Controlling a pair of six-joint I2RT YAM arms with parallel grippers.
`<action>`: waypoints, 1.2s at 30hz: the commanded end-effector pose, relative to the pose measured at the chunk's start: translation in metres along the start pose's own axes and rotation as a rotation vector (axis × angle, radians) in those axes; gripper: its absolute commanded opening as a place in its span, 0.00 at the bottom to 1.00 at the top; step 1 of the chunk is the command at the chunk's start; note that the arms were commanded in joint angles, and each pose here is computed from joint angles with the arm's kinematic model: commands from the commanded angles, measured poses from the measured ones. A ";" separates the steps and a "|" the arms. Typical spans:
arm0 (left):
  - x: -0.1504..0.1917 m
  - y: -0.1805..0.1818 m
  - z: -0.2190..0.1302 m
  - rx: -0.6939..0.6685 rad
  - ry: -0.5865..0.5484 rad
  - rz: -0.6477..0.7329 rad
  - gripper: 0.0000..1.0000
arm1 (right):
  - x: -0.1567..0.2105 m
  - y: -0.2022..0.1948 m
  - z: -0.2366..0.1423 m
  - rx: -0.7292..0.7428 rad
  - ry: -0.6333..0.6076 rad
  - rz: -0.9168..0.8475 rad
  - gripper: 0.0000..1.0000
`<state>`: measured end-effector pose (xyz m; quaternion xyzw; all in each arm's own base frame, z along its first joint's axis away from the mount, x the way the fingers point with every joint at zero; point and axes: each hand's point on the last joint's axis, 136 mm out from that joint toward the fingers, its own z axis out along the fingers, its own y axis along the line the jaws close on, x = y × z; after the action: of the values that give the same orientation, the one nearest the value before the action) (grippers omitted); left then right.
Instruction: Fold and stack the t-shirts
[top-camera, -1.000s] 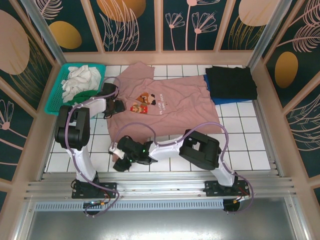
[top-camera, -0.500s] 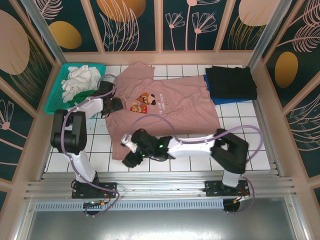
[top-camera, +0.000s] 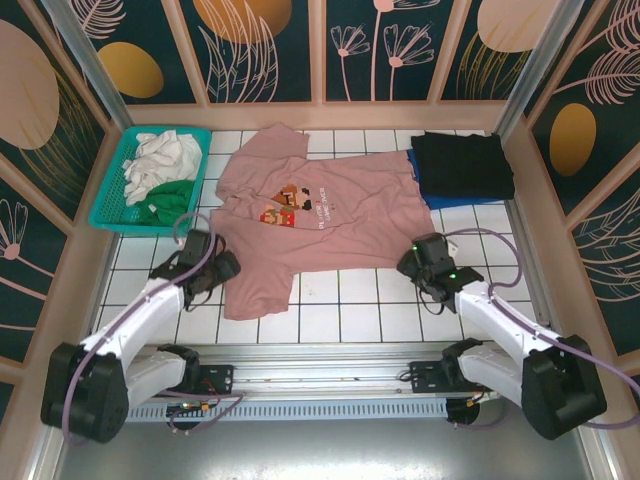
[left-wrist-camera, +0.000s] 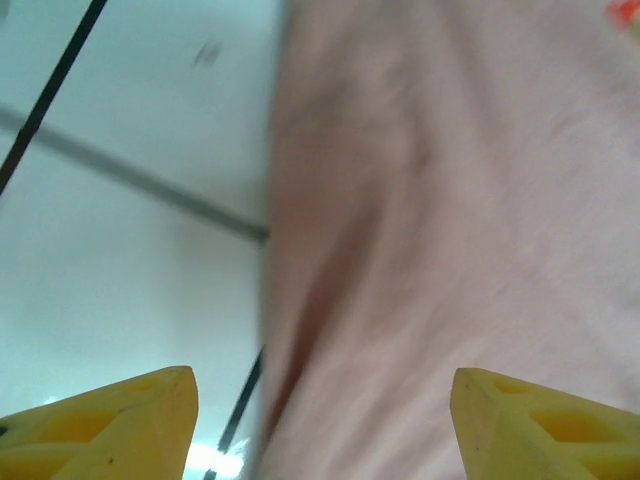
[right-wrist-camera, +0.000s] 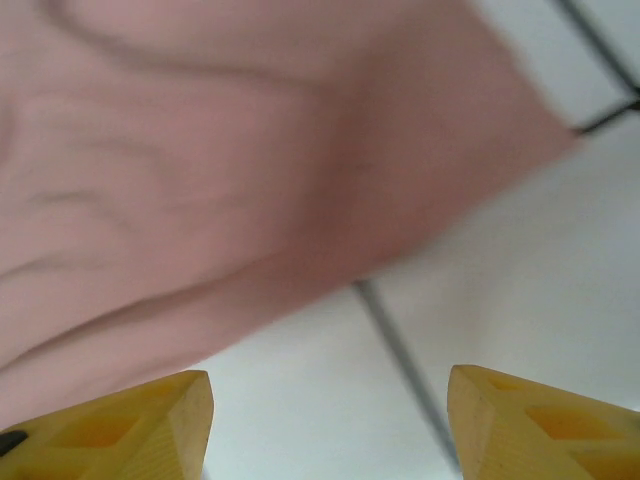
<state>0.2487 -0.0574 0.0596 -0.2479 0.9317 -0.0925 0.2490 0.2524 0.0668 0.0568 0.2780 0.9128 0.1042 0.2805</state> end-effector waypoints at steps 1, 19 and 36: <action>0.032 0.017 -0.002 -0.032 0.033 -0.110 0.67 | -0.010 -0.024 0.009 0.045 -0.006 0.099 0.63; 0.100 0.040 0.008 -0.092 0.140 -0.102 0.60 | -0.054 -0.018 0.046 -0.037 -0.022 0.114 0.45; 0.022 -0.022 -0.060 0.070 -0.068 -0.052 0.00 | -0.054 -0.012 0.014 0.041 -0.046 0.041 0.01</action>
<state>0.2152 -0.0971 0.0949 -0.2690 0.9108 -0.1517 0.2741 0.3014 0.0237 0.0448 0.3036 0.9029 0.1038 0.2861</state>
